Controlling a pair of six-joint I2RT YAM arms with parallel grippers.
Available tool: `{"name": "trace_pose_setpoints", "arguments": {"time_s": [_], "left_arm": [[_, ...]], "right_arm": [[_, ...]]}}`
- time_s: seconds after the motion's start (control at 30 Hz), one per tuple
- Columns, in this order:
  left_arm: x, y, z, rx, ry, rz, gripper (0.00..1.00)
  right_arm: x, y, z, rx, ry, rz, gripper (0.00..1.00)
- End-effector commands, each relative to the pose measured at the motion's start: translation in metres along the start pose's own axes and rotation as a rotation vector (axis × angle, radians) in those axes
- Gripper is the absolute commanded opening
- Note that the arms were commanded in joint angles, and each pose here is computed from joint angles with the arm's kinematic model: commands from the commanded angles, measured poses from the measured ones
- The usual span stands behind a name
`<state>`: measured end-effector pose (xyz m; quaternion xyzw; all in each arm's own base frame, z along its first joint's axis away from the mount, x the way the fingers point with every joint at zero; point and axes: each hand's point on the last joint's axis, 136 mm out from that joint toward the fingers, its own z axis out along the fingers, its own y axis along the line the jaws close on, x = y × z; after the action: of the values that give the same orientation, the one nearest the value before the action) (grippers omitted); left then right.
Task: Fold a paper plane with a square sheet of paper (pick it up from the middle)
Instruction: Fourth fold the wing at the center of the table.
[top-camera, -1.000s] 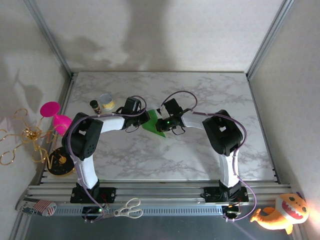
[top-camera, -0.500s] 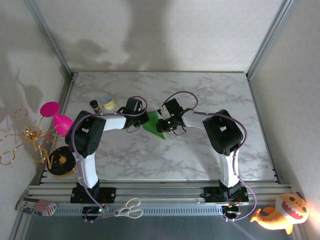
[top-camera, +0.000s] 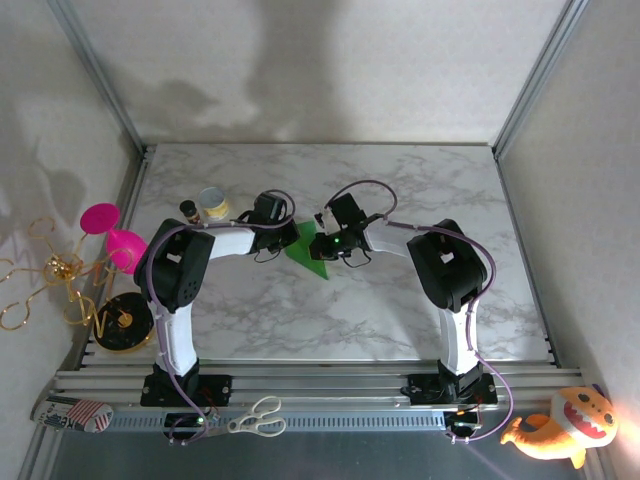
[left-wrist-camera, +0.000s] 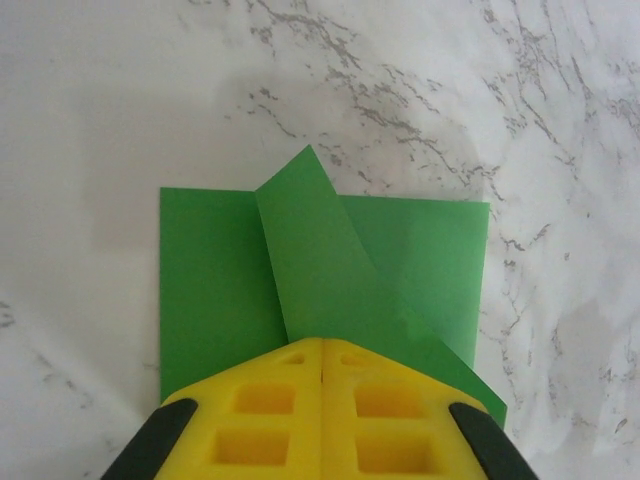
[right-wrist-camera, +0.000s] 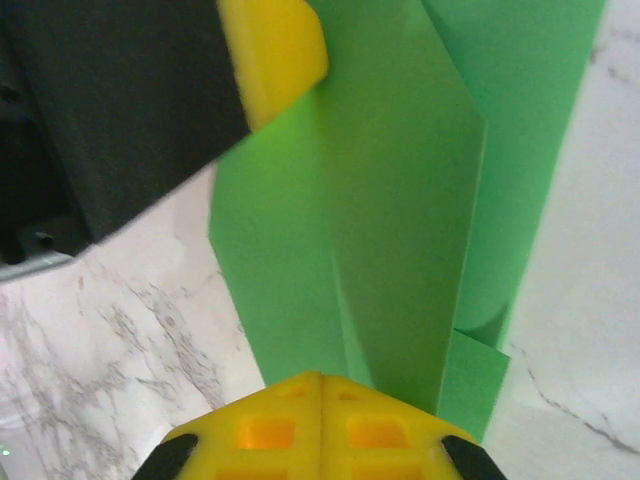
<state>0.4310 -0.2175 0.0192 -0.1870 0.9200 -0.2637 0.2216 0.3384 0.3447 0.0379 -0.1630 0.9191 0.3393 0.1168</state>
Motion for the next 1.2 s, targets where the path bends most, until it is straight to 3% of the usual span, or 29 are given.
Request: {"name": "trace_pose_setpoints", "arguments": {"time_s": [0.0, 0.3, 0.53, 0.63, 1.17], "left_arm": [[0.011, 0.024, 0.009, -0.104, 0.037, -0.036, 0.06], [0.011, 0.018, 0.007, -0.093, 0.042, -0.050, 0.06], [0.001, -0.037, -0.009, 0.138, 0.043, -0.012, 0.13], [0.003, -0.043, -0.011, 0.169, 0.048, 0.000, 0.15], [0.017, 0.038, 0.020, -0.174, 0.060, -0.057, 0.08]], "right_arm": [[-0.016, 0.007, 0.002, 0.001, -0.021, 0.018, 0.05], [-0.002, -0.008, 0.019, 0.041, 0.036, 0.037, 0.04], [0.007, -0.024, 0.025, 0.105, 0.061, 0.041, 0.04], [0.009, -0.028, 0.026, 0.120, 0.067, 0.041, 0.04], [0.022, -0.017, 0.008, 0.091, 0.093, 0.002, 0.04]]}}
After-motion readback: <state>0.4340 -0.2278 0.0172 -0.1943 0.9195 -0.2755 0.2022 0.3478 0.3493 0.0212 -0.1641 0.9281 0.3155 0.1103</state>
